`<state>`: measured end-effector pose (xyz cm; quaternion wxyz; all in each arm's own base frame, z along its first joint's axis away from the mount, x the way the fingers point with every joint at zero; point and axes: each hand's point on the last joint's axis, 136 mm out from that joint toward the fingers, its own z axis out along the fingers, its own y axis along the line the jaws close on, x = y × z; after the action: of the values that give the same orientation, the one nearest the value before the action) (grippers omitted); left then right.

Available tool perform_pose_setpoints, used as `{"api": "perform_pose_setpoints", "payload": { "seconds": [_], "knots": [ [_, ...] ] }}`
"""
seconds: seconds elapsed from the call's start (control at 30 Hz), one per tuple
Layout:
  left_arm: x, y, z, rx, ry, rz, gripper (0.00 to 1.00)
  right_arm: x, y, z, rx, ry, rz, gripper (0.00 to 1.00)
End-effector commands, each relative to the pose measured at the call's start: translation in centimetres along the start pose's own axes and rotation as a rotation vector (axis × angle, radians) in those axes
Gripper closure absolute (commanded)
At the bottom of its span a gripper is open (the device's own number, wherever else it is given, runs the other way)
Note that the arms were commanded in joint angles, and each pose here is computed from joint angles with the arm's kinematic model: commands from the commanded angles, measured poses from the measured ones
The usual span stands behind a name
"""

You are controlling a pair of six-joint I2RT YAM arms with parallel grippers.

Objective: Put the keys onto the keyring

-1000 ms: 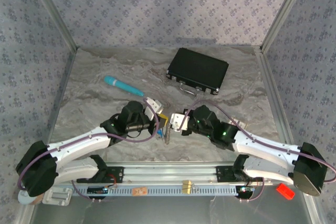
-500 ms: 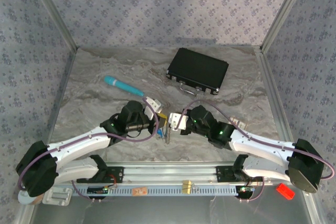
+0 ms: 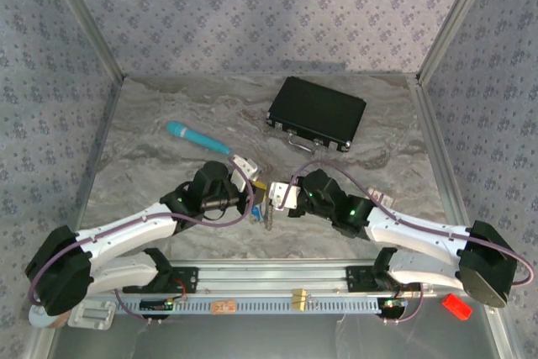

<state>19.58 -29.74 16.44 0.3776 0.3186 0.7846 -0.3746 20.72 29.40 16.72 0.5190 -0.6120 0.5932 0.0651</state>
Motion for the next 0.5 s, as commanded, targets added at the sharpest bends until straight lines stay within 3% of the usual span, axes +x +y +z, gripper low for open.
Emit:
{"api": "perform_pose_setpoints", "payload": {
  "seconds": [0.0, 0.47],
  "knots": [
    [-3.06, -1.13, -0.69, 0.039, -0.088, 0.015, 1.0, -1.32, -0.09, -0.06, -0.01, -0.04, 0.006, 1.0],
    [-3.46, -1.34, -0.95, 0.047, -0.104, 0.014, 1.0, -1.2, 0.47, 0.24, -0.04, -0.033, -0.004, 1.0]
  ]
}}
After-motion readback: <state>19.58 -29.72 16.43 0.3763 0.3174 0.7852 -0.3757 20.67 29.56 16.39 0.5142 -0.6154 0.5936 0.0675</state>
